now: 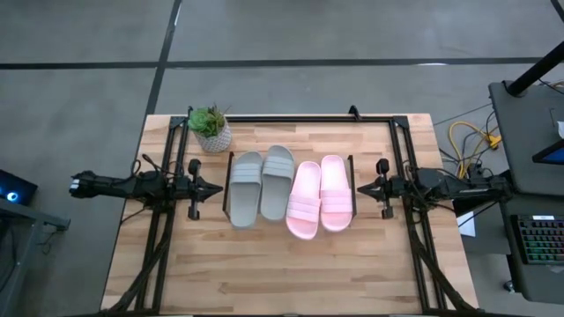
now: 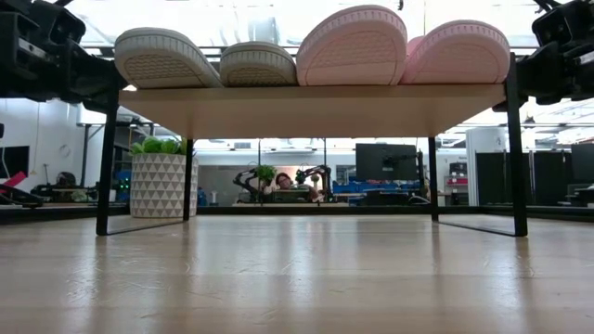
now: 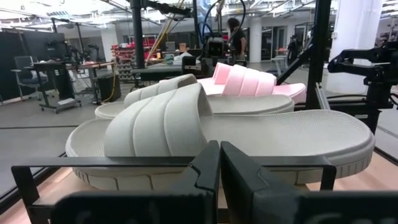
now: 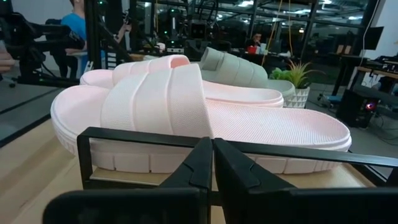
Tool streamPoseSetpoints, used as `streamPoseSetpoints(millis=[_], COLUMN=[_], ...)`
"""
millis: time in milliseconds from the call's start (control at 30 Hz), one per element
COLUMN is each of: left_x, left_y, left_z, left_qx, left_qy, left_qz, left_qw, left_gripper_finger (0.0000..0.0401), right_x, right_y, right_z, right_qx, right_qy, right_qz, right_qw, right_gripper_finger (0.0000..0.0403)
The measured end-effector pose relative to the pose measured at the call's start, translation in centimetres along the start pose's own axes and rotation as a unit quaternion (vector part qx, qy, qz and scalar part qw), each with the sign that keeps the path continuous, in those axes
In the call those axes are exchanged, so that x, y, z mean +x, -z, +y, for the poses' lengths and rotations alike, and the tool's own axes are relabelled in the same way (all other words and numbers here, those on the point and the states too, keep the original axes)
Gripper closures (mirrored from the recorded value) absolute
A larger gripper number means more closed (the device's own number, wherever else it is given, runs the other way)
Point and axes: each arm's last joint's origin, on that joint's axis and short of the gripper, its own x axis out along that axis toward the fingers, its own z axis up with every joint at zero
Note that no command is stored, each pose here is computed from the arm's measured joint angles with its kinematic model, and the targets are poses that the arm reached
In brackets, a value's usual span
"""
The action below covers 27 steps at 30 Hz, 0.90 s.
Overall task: Pick and place slides into the shelf
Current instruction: Return to Home Position
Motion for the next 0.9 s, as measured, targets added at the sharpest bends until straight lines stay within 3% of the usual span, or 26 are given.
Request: streamPoseSetpoints(millis=[900], left_x=[0.01], left_y=[-0.07], left_z=[0.00], left_qx=[0.000], left_qy=[0.000], left_qz=[-0.004], left_qw=[1.000], left_gripper_finger=[0.0401], right_x=[0.07], right_y=[0.08], right_z=[0.01], right_qx=[0.000], right_qy=[0.000], right_qz=[0.005], right_qw=[1.000], right_gripper_finger=[0.0394])
